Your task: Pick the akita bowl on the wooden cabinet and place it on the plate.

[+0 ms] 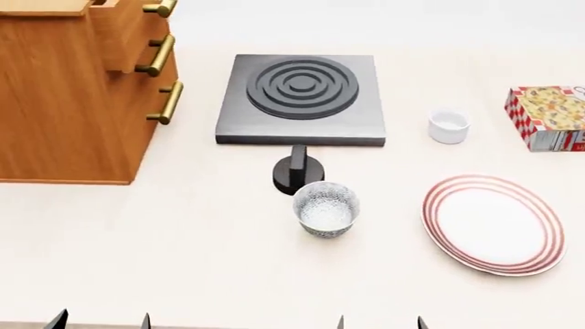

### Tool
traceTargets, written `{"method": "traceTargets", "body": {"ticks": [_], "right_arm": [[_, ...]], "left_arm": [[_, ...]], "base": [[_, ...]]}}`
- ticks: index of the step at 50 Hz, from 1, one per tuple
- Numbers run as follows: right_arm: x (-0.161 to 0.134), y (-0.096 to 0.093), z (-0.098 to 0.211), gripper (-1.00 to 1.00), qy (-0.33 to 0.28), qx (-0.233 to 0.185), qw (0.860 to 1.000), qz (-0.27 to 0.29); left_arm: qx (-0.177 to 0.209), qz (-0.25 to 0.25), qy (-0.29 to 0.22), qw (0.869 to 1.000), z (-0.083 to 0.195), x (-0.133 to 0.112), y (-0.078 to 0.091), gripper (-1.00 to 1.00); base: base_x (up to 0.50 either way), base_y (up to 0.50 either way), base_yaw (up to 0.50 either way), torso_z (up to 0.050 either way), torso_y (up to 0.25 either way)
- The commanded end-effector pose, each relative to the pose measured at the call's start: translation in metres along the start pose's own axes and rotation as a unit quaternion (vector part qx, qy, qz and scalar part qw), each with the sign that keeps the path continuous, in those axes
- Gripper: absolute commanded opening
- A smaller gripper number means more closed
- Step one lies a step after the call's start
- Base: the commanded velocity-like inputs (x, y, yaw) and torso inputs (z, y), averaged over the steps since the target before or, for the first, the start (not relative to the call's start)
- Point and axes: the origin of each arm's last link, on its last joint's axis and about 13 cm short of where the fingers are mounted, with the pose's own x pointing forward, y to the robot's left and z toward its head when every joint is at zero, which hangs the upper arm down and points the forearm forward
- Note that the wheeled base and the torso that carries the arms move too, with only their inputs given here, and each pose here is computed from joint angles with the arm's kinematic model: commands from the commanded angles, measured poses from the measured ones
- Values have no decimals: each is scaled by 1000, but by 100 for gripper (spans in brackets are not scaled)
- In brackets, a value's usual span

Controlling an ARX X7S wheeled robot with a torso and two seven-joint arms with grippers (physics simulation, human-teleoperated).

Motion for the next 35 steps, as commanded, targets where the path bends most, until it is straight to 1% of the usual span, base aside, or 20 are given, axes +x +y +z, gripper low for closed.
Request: {"method": "traceTargets", "body": {"ticks": [1, 24, 28, 35], "right_arm": [[0, 0, 0, 100, 2, -2, 1000, 1], [-1, 0, 0, 100, 3, -2, 1000, 2], [0, 0, 0, 100, 3, 1, 1000, 0], [0, 0, 0, 100, 3, 4, 1000, -1]], "left_arm": [[2, 0, 0, 1000, 0, 0, 0, 100], [3, 1, 1, 1000, 0, 0, 0, 100], [3, 1, 1, 1000, 0, 0, 0, 100], [3, 1, 1, 1000, -1, 1, 0, 100]], "base": [[0, 500, 0, 0, 0], [0, 500, 0, 0, 0], [0, 232, 0, 0, 0], [0, 1, 0, 0, 0]]}}
